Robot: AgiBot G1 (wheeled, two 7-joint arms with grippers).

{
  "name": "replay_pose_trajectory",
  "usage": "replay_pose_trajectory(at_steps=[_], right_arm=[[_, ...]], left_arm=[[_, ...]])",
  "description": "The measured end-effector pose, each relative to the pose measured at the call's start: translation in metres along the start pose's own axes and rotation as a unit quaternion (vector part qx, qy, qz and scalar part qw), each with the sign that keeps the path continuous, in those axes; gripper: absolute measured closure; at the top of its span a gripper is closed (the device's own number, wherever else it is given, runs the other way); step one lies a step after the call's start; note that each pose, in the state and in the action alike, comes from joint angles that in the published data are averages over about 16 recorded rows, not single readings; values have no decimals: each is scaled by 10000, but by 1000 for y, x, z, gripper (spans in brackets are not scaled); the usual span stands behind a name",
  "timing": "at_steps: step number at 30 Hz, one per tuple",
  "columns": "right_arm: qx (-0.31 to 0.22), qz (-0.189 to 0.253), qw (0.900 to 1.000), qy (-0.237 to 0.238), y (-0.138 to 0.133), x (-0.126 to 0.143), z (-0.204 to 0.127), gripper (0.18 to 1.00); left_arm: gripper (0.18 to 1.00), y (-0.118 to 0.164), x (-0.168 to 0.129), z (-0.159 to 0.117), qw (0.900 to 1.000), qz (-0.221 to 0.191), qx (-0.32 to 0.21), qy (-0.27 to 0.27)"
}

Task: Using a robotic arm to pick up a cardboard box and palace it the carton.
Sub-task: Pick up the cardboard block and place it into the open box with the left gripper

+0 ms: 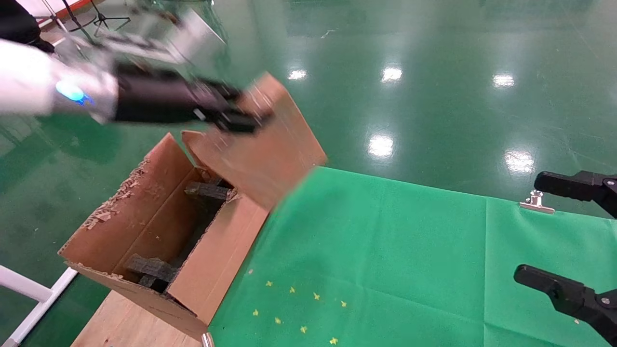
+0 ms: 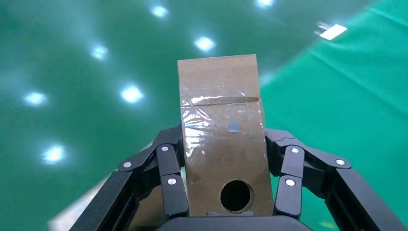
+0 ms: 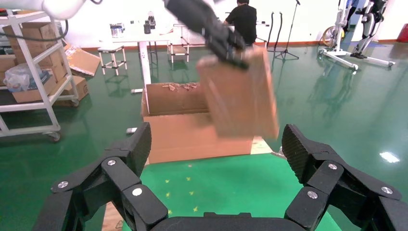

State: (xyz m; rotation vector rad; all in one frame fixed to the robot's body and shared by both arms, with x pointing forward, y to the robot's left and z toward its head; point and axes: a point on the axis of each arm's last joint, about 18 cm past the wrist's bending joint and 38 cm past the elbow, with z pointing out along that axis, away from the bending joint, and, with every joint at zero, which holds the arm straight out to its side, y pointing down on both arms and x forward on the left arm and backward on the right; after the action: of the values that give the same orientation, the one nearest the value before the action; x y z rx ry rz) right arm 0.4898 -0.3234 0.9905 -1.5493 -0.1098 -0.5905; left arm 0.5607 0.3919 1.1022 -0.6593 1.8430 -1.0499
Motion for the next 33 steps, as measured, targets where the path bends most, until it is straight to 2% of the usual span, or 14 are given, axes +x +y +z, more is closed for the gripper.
replay_pose_trajectory(at_steps=[5,12,18,23,33], right_arm=[[0,0,10000,0,0,0,0,192],[0,0,10000,0,0,0,0,179],[0,0,10000,0,0,0,0,178],[0,0,10000,0,0,0,0,178],[0,0,10000,0,0,0,0,178]], left_arm=[[750,6,-42,-37,9982,96,39,-594],[751,60,-87,-64,9930,-197,-384,-1099],[752,121,-106,-69,9871,-628,-782,-1252],[753,161,-114,-66,9815,-917,-988,-1357],[754,208,-123,-55,9705,-1233,-1338,-1584]])
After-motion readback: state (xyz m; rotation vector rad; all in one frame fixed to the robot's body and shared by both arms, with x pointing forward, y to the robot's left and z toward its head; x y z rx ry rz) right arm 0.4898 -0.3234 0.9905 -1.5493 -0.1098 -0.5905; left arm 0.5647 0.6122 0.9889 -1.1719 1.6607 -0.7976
